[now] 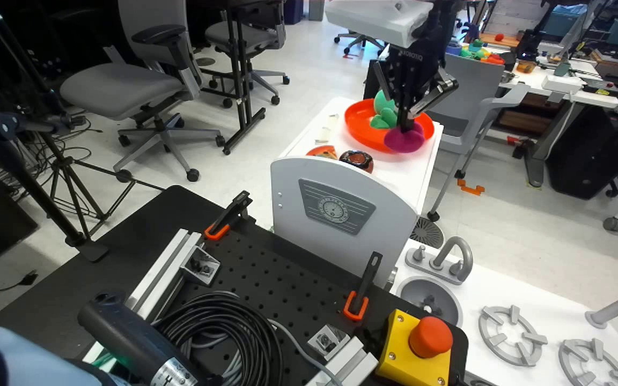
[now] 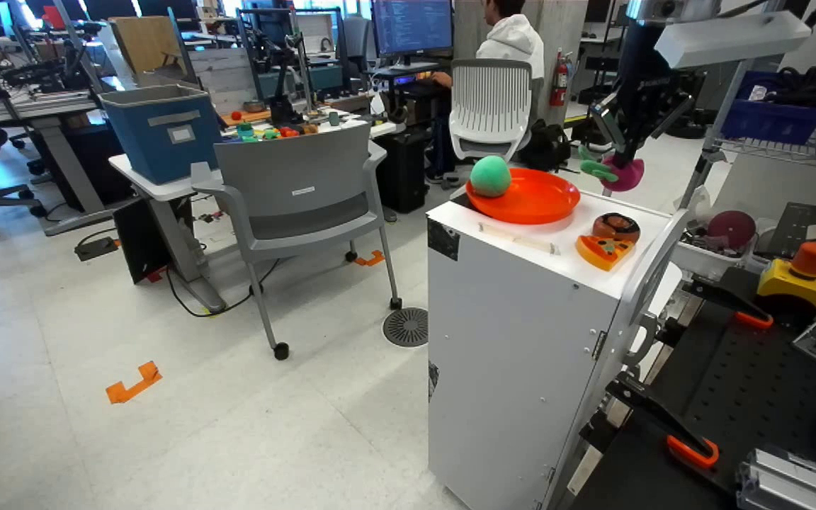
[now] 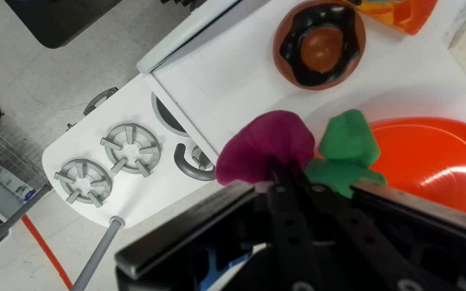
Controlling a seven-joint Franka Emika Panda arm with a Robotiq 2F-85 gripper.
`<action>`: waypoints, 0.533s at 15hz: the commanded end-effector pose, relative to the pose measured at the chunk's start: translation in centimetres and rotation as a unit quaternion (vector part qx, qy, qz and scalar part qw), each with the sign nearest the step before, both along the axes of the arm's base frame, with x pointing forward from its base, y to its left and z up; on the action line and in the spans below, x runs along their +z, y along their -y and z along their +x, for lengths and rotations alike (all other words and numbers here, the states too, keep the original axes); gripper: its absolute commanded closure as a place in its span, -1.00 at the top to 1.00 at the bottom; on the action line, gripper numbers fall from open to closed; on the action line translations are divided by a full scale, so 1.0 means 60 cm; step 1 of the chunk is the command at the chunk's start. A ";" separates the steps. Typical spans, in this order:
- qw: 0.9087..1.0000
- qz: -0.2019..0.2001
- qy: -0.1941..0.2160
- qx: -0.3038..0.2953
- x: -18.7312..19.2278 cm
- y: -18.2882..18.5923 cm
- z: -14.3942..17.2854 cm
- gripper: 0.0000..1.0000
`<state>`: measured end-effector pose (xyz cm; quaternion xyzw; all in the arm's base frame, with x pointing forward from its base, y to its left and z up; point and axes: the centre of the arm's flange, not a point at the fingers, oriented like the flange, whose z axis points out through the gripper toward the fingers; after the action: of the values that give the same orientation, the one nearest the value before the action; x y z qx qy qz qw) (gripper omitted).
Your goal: Pick up the purple toy and put it in the orange plate.
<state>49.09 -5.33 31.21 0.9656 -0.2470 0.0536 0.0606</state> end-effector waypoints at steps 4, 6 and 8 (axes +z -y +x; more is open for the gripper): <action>0.998 0.053 0.017 -0.035 0.061 0.049 0.065 -0.98; 0.997 0.056 0.016 -0.040 0.069 0.052 0.076 -0.98; 0.997 0.058 0.009 -0.042 0.070 0.053 0.086 -0.98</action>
<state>52.48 -8.00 35.17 0.9552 -0.2895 0.0597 0.0113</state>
